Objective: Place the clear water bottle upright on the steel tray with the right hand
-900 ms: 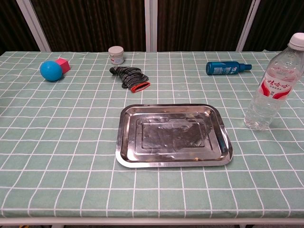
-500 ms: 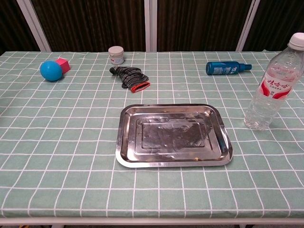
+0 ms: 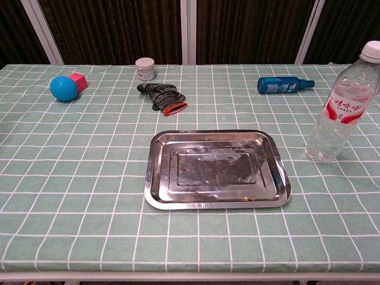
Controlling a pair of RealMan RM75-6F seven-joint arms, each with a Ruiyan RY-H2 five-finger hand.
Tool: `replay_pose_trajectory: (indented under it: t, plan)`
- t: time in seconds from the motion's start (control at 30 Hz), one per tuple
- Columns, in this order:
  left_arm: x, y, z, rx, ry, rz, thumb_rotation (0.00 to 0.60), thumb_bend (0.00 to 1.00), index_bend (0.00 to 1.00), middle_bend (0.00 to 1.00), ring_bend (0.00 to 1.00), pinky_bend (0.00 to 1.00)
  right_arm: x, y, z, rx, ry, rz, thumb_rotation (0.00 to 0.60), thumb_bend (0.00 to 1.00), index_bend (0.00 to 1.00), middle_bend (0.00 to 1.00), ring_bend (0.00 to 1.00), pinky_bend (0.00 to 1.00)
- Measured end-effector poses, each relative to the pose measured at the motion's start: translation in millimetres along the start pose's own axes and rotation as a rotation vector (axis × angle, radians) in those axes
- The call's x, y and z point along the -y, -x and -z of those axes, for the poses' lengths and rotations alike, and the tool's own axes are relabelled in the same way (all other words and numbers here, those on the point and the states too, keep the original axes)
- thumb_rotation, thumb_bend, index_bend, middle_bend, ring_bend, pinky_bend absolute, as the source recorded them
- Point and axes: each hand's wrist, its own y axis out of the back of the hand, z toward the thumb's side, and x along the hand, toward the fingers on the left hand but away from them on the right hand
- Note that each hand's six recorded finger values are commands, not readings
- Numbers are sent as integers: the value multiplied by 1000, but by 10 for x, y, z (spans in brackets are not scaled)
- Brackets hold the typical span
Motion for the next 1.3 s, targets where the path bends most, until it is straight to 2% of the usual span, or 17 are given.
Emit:
replay_pose_trajectory:
  t: [0.07,0.17,0.27,0.43,0.57,0.63,0.77,0.87,1.07,1.2,1.3]
  plan:
    - [-15,-3,-1,4,-5,-5,600,230,163,180,87,191,159,66,74,-1,90,-26,600,0,0,37,0,0]
    - [-25,-1,11,4,-11,-4,600,230,163,180,87,191,386,177,145,-3,142,-73,600,0,0,37,0,0]
    - [-47,3,32,3,-20,-4,600,230,163,180,87,190,588,289,120,-19,149,-124,600,0,0,37,0,0]
    - [-70,5,66,-4,-20,-8,600,230,162,180,87,190,776,402,62,-32,142,-174,600,0,0,49,0,0]
    - [-58,23,90,-10,-19,-3,600,229,163,180,87,191,925,501,24,-36,126,-199,600,0,11,120,9,44]
    - [-56,26,101,-12,-18,-2,600,230,163,180,87,191,966,534,19,-34,124,-196,600,0,104,208,74,135]
    - [-53,35,126,-18,-15,-1,600,230,162,180,87,191,1025,596,-7,-39,99,-174,600,28,512,473,331,403]
    - [-51,39,134,-20,-12,-1,600,229,162,180,87,191,1058,637,-41,-48,75,-156,600,96,681,592,443,524]
    - [-48,52,129,-19,-12,1,600,230,162,180,87,191,1049,717,-175,-81,51,-114,600,213,769,649,481,572]
    - [-53,51,119,-16,-14,3,600,229,162,180,87,191,1019,752,-374,-126,72,-101,600,224,781,655,490,580]
    - [-49,38,94,-11,-14,5,600,230,163,180,87,191,997,774,-660,-190,94,-101,600,213,780,655,490,580]
